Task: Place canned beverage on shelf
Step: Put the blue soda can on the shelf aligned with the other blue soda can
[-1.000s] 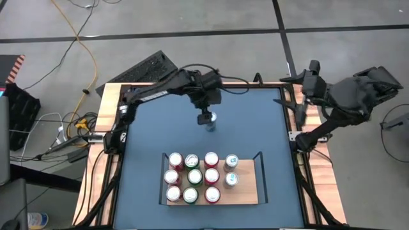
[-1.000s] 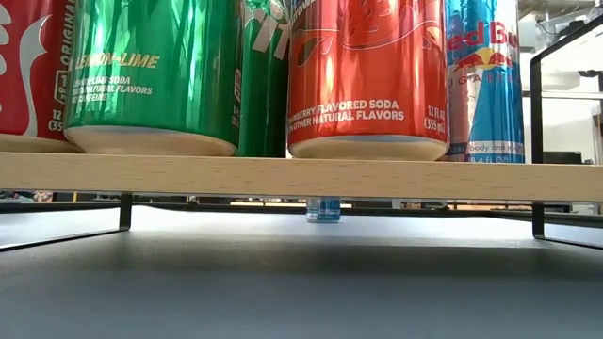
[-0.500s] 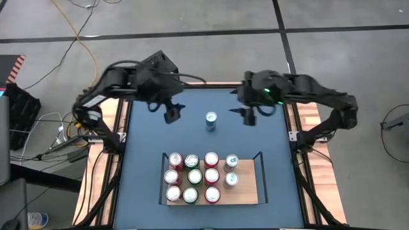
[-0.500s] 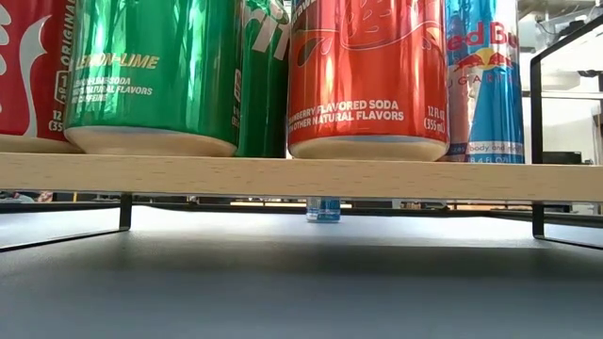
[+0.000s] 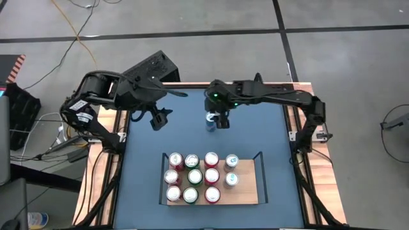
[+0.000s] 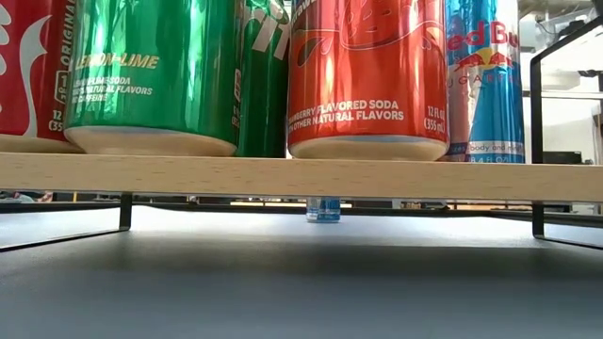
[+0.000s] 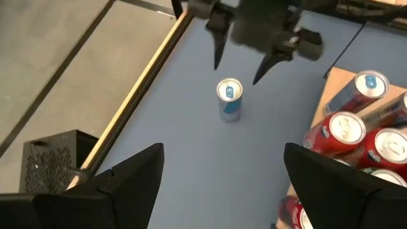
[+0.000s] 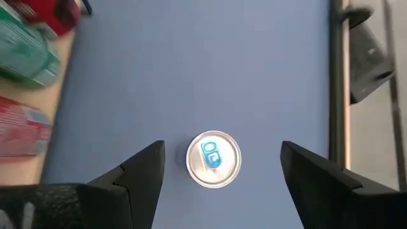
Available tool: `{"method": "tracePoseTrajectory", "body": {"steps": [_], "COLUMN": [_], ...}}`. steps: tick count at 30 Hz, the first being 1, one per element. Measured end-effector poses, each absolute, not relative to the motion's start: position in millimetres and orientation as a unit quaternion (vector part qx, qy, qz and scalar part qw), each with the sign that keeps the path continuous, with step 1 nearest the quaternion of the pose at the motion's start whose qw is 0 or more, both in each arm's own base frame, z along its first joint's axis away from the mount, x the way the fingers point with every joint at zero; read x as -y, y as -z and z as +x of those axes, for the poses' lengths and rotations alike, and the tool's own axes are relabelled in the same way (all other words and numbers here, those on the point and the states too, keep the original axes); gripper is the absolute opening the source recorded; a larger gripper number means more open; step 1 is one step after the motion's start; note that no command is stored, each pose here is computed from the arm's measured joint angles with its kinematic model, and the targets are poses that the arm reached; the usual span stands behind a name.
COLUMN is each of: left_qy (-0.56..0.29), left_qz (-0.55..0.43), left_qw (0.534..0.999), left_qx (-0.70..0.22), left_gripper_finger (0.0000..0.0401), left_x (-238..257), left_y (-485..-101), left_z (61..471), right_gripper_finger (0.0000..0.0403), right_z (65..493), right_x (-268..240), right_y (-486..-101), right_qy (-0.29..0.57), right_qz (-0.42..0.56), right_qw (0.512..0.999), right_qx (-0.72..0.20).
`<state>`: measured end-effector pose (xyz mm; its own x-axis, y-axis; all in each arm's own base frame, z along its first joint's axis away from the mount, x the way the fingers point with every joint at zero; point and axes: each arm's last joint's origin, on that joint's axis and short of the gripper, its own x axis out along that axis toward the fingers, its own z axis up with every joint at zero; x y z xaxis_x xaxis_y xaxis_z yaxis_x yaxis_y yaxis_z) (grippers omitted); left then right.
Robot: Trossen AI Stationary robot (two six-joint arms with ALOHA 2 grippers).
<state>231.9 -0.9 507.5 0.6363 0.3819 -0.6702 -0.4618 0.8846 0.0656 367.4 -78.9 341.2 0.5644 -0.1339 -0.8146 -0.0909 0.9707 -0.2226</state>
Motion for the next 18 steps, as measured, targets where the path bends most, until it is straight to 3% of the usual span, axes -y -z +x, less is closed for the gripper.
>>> {"method": "tracePoseTrajectory", "body": {"steps": [8,18], "left_qy": [-0.226,-0.219], "left_qz": [-0.044,-0.022], "left_qw": [0.902,0.903], "left_qx": [-0.365,-0.370], "left_gripper_finger": [0.0311,0.0311], "left_x": [5.2,5.0], "left_y": [-504.4,-504.4], "left_z": [235.6,235.5], "right_gripper_finger": [0.0295,0.0295], "right_z": [383.9,392.1], "right_x": [97.7,119.9], "right_y": [-298.4,-277.5], "right_qy": [-0.008,0.003], "right_qz": [-0.083,-0.059], "right_qw": [0.845,0.841], "right_qx": [-0.528,-0.537]}}
